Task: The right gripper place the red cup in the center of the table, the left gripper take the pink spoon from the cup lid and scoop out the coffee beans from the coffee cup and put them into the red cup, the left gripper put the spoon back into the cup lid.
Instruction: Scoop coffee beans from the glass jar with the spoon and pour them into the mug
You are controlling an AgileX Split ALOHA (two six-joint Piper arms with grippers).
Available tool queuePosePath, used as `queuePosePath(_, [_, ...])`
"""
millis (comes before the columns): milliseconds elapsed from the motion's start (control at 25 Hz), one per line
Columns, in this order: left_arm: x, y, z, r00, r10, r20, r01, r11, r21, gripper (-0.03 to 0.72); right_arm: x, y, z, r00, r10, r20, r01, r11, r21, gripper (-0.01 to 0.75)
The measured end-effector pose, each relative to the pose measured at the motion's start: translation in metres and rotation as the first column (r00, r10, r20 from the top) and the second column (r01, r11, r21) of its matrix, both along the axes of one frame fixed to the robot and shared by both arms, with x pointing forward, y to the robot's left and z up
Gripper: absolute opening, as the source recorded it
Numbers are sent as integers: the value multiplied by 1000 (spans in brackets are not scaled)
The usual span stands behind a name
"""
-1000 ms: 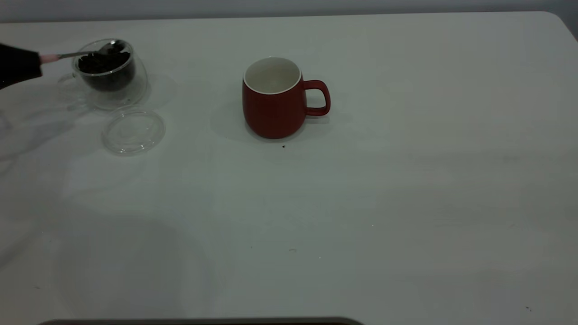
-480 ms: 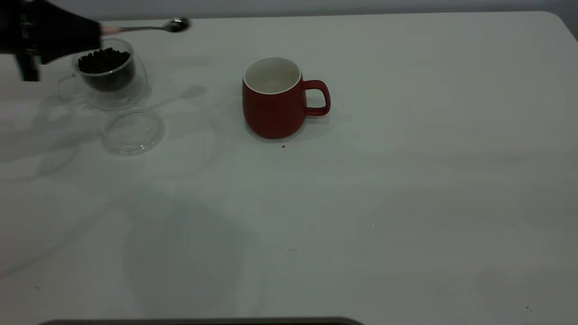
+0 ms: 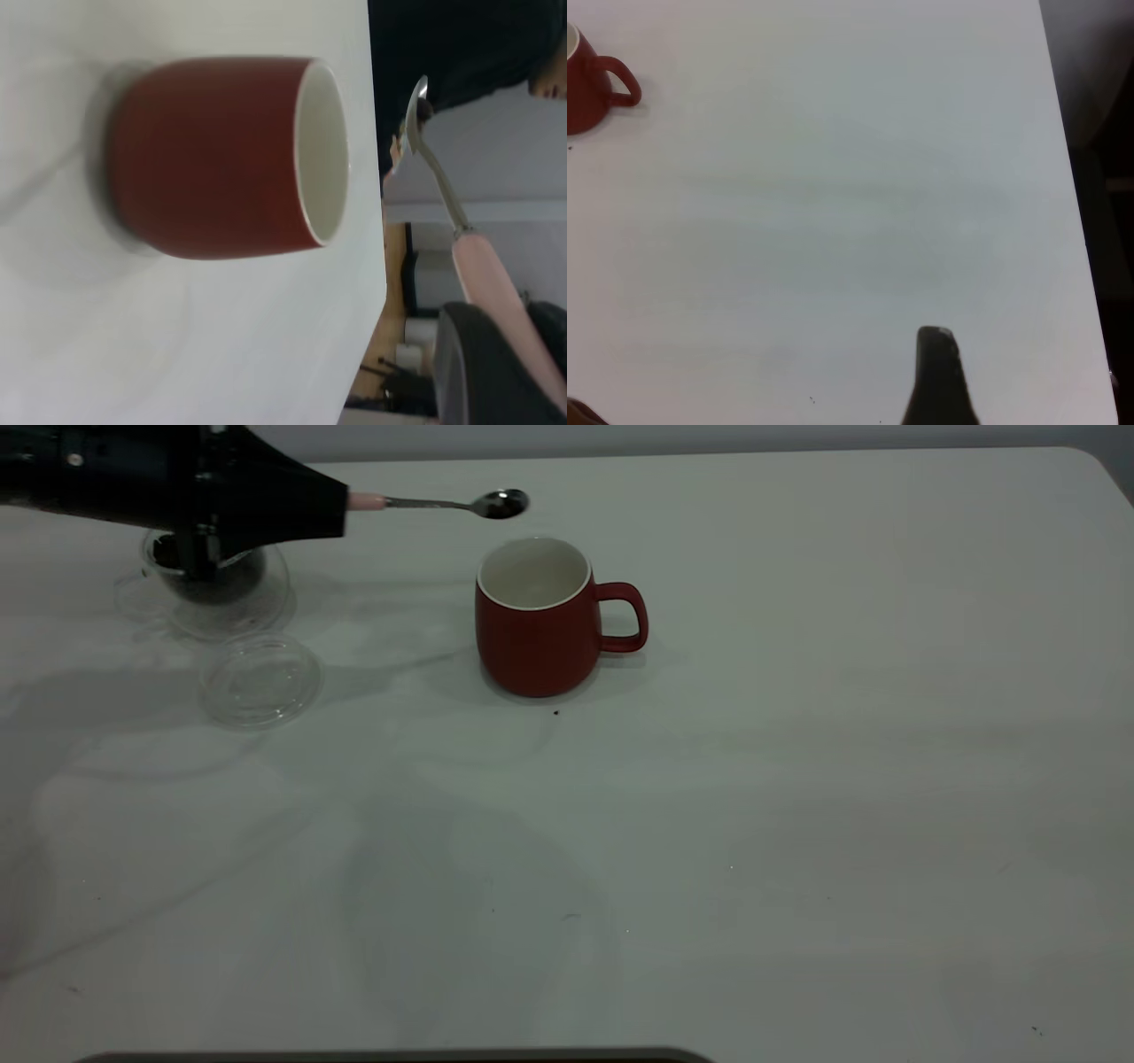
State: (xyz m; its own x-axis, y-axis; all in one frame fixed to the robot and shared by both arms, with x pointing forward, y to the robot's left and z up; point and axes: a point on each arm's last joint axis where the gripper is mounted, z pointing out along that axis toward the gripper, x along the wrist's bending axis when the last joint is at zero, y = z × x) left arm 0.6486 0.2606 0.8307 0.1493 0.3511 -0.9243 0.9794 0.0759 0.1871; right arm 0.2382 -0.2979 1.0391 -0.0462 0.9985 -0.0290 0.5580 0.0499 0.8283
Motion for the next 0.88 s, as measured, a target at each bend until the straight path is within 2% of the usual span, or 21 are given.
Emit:
queuePosePath(240, [2, -14, -6, 998, -14, 55, 9, 997, 77, 121, 0, 0, 0, 1000, 0, 0, 0, 1000, 0, 579])
queuePosePath(480, [5, -19, -10, 971, -85, 225, 47, 985, 168, 121, 0, 0, 0, 1000, 0, 0, 0, 1000, 0, 579])
queuePosePath(600, [5, -23, -11, 929, -157, 337, 91, 975, 203, 121, 0, 0, 0, 1000, 0, 0, 0, 1000, 0, 579])
queuePosePath(760, [4, -27, -11, 843, -251, 475, 143, 957, 250, 121, 0, 0, 0, 1000, 0, 0, 0, 1000, 0, 579])
queuePosePath(880, [4, -27, -11, 803, -283, 525, 158, 950, 270, 121, 0, 0, 0, 1000, 0, 0, 0, 1000, 0, 579])
